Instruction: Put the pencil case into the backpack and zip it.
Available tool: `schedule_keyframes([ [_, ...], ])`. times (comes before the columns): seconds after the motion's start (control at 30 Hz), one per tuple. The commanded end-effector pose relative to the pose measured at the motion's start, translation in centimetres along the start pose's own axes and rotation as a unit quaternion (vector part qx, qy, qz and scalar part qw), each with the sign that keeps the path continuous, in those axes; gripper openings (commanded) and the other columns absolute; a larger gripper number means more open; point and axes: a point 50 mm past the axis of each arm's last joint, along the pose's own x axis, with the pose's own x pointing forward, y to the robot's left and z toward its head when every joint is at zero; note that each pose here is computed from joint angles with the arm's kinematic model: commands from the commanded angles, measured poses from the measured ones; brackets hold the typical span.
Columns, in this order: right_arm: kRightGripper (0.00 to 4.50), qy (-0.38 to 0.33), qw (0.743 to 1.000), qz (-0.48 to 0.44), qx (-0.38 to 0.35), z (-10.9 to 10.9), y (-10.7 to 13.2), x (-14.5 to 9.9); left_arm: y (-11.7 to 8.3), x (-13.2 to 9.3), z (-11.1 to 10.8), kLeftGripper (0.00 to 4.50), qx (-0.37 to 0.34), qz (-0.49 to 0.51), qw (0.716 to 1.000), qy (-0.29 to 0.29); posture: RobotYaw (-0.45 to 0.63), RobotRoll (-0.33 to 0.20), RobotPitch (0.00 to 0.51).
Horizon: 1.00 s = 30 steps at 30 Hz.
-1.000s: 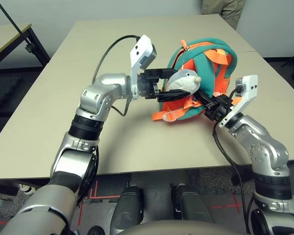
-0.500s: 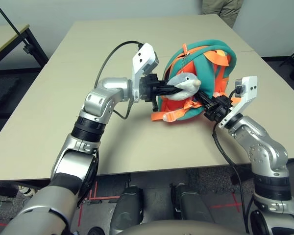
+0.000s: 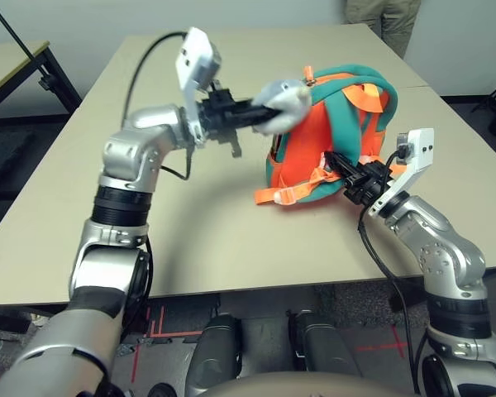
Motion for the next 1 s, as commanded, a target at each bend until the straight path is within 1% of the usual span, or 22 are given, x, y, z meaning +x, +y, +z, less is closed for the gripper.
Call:
schedule_keyframes([
  [0.03,0.14,-0.002,1.0,0.008,-0.001,0.2,0.3,0.2,0.1,-1.3,0.5,0.09,0.007,0.018,1.0,0.001,0.08,0.0,0.072],
  [0.13,0.14,-0.002,1.0,0.008,-0.002,0.3,0.2,0.2,0.3,-3.0,-1.1,0.09,-0.005,0.042,0.998,0.038,0.08,0.0,0.075],
  [0.27,0.14,0.0,1.0,0.009,-0.002,0.3,0.1,0.2,0.3,-4.4,-2.9,0.09,-0.031,0.068,0.995,0.062,0.08,0.0,0.076],
  [0.33,0.14,0.002,1.0,0.01,-0.003,0.3,0.1,0.2,0.2,-5.0,-4.1,0.09,-0.036,0.079,0.993,0.085,0.08,0.0,0.076],
  [0.4,0.14,0.003,1.0,0.011,-0.003,0.3,0.1,0.2,-0.1,-5.3,-5.1,0.09,-0.039,0.082,0.99,0.108,0.08,0.0,0.077],
  [0.6,0.14,0.003,1.0,0.014,-0.004,0.5,0.1,0.3,-0.8,-6.0,-8.1,0.08,-0.072,0.09,0.983,0.145,0.09,0.0,0.075],
  [0.83,0.14,0.003,1.0,0.015,-0.004,0.5,0.1,0.4,-1.5,-6.6,-11.1,0.08,-0.112,0.092,0.975,0.171,0.08,0.0,0.075],
  [1.0,0.14,0.002,1.0,0.015,-0.005,0.5,0.1,0.4,-2.5,-6.6,-13.6,0.08,-0.161,0.082,0.965,0.193,0.08,0.0,0.075],
])
